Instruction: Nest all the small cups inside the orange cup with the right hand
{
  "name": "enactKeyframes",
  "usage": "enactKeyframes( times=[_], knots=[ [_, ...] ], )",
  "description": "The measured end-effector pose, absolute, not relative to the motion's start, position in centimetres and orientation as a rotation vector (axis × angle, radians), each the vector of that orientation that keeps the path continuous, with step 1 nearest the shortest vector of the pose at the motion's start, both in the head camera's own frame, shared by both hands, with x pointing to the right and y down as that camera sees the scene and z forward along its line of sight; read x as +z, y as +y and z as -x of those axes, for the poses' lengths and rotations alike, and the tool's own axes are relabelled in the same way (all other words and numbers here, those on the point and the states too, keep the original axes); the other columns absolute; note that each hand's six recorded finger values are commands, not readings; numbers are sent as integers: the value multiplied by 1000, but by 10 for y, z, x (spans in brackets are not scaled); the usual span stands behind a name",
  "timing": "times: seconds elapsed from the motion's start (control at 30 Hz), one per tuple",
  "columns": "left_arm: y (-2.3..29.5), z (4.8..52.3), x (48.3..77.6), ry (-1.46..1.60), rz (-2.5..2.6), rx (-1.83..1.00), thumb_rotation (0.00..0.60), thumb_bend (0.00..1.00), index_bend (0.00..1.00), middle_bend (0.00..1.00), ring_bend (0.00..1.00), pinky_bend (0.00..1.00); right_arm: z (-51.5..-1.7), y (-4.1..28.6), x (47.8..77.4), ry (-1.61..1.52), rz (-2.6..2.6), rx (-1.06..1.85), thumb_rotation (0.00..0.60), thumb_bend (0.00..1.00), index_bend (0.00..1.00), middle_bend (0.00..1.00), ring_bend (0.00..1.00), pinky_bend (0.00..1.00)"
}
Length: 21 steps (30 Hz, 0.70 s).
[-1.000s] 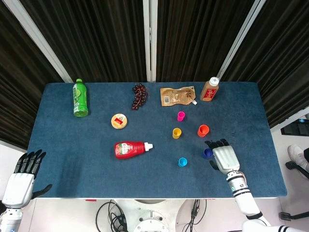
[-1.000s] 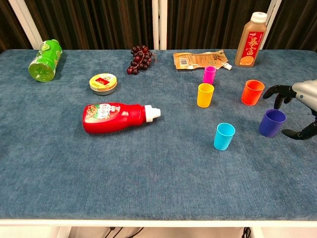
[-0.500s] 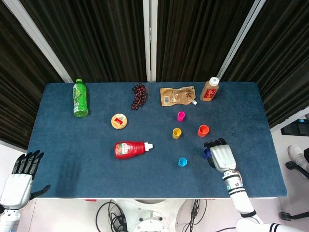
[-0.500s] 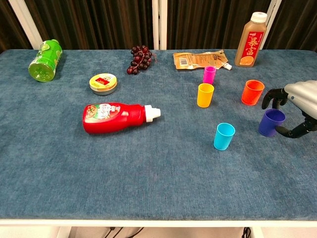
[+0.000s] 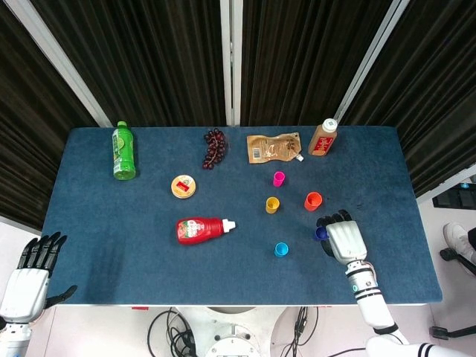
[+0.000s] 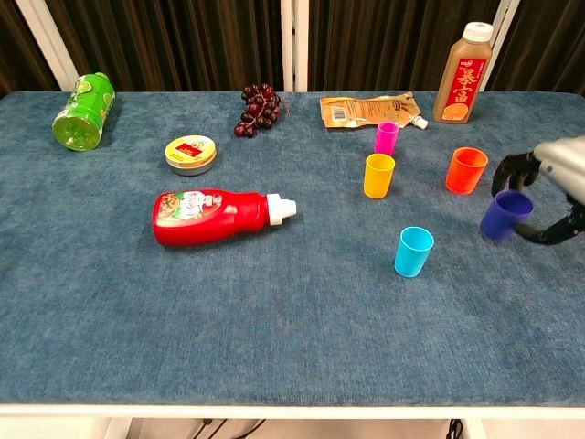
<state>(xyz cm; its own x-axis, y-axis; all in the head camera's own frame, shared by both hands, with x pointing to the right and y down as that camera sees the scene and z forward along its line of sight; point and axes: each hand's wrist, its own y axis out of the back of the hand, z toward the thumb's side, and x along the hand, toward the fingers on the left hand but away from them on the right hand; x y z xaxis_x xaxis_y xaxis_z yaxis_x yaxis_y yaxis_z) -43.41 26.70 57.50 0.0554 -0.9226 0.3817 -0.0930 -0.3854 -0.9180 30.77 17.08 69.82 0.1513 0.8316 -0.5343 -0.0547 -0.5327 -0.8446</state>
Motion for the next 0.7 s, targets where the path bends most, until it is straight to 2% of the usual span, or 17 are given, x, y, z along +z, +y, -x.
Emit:
enactKeyframes(
  times=[0.23,0.33,0.5,0.7],
  knots=[
    [267,433,576,1045,1596,-1410,600,101,9,0,0,0,-320,132,663,-900,1602,1413,600,299,433,457,312,200],
    [266,434,576,1049,1596,-1408,600,101,9,0,0,0,-322,118,659,-936,1576,1413,600,299,436,455,312,200],
    [266,435,574,1056,1592,-1405,600,102,10,0,0,0,-326,97,669,-953,1562,1462,600,301,437,446,312,200],
    [265,438,572,1063,1586,-1407,600,101,10,0,0,0,-309,77,685,-917,1574,1461,600,302,438,452,312,200]
  ],
)
